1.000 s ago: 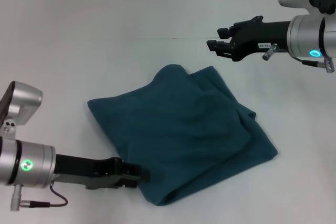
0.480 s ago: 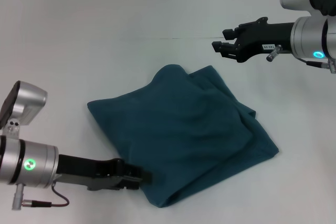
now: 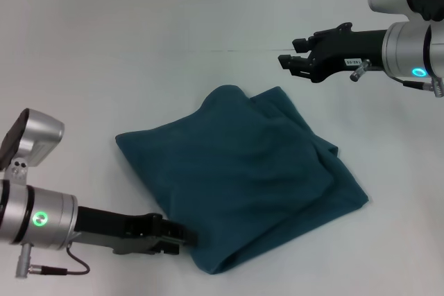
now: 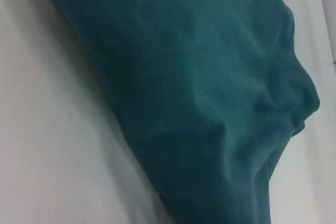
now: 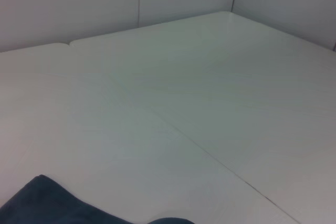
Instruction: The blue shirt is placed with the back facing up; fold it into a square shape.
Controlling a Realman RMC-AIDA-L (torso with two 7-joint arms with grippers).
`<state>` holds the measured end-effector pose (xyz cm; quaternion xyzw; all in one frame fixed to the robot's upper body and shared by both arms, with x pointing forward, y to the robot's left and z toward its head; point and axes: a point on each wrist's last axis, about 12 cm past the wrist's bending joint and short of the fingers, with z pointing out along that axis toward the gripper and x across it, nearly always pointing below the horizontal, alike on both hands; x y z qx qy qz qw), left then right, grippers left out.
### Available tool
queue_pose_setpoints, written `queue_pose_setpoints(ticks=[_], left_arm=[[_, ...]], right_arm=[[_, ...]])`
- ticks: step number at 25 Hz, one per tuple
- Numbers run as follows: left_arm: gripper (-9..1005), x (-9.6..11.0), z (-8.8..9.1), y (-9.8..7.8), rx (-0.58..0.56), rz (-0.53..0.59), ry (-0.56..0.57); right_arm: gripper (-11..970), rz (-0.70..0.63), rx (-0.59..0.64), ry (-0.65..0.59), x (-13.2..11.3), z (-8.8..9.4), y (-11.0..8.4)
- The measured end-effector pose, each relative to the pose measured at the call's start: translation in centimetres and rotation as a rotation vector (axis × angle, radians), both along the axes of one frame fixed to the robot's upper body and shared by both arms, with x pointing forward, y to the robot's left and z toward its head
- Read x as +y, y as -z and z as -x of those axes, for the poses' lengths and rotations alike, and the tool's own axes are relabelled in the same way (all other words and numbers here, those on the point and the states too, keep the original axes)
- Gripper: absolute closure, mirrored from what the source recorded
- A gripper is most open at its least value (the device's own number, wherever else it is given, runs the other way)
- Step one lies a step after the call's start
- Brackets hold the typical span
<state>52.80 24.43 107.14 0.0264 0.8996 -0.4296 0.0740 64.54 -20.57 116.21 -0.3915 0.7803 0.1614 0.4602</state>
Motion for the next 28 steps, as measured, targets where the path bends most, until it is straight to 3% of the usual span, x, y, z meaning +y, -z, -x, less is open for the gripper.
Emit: queue_pose_setpoints(ticks=[19, 24, 28], left_arm=[[536, -1.8, -0.8, 0.3, 0.007, -0.003, 0.036], [583, -2.5, -1.0, 0.7, 0.012, -0.014, 0.052], [733, -3.0, -1.1, 0.9, 0.007, -0.032, 0.076]], right_arm=[[558, -0.002, 0.004, 0.031, -0.9, 0.1, 0.4], [558, -0.005, 0.010, 0.038, -1.1, 0.1, 0.6], [558, -0.009, 0.010, 0.045, -1.3, 0.0, 0.6]])
